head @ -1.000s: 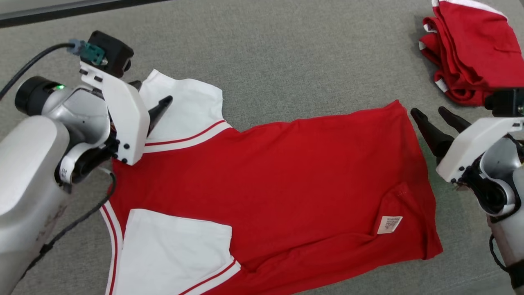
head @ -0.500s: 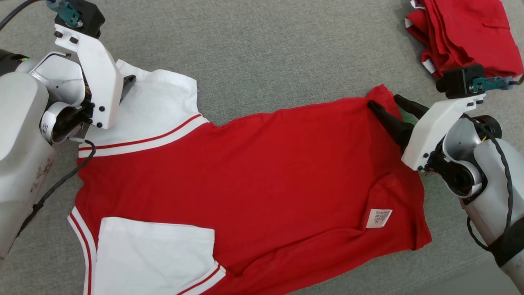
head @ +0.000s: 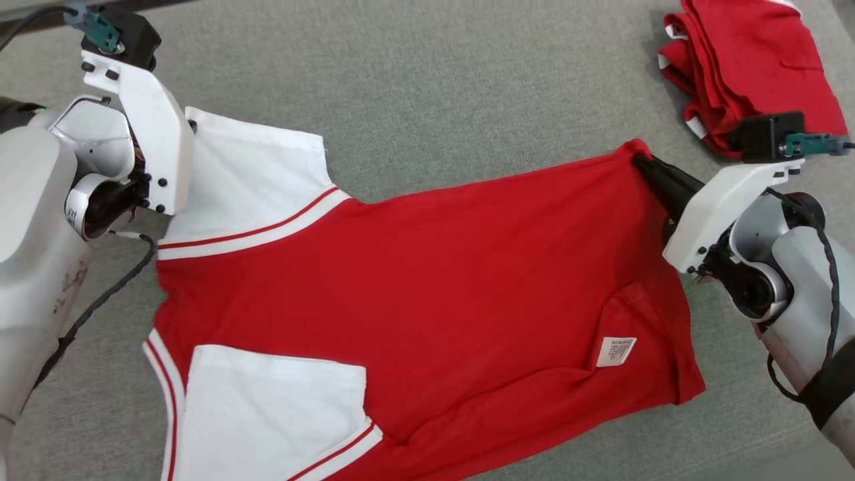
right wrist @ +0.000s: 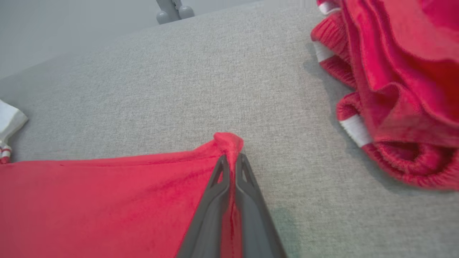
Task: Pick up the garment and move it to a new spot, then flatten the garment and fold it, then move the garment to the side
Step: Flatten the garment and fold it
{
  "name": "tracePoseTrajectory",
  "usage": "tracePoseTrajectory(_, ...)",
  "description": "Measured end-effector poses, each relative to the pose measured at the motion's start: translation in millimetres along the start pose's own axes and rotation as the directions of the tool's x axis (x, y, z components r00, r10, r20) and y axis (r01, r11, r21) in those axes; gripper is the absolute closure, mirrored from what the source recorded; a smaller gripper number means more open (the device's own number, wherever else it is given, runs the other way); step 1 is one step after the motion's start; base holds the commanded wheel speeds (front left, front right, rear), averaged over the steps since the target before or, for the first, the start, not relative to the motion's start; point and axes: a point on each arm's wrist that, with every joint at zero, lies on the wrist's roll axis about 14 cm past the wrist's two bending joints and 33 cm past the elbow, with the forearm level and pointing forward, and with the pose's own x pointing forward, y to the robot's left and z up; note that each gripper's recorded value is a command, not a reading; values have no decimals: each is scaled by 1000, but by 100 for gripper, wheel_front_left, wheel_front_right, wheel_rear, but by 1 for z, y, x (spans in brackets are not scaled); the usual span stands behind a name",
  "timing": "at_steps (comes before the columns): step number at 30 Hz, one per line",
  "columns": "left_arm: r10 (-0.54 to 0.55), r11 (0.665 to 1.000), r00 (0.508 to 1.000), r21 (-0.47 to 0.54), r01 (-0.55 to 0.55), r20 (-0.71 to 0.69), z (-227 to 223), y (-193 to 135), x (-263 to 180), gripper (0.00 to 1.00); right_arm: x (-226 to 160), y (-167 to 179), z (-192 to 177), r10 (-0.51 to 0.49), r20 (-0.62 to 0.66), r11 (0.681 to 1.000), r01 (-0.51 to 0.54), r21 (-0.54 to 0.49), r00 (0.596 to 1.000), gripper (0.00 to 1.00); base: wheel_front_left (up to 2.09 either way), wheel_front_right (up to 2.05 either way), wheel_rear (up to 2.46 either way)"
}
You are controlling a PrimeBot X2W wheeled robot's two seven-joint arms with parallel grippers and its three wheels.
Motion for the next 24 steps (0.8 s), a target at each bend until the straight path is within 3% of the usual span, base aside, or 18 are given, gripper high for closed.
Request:
tracePoseTrajectory(12,0,999,999,-52,3,44,-3,-9,-64,100,-31,11,18,17,80,999,-13,-43,997,100,0,0,0)
tracePoseTrajectory(24,-73,997,994,-30,71,-79,-45,-34,-128,100,-59,11,1,18,7,986,-17,-168,1000,100,0,0,0)
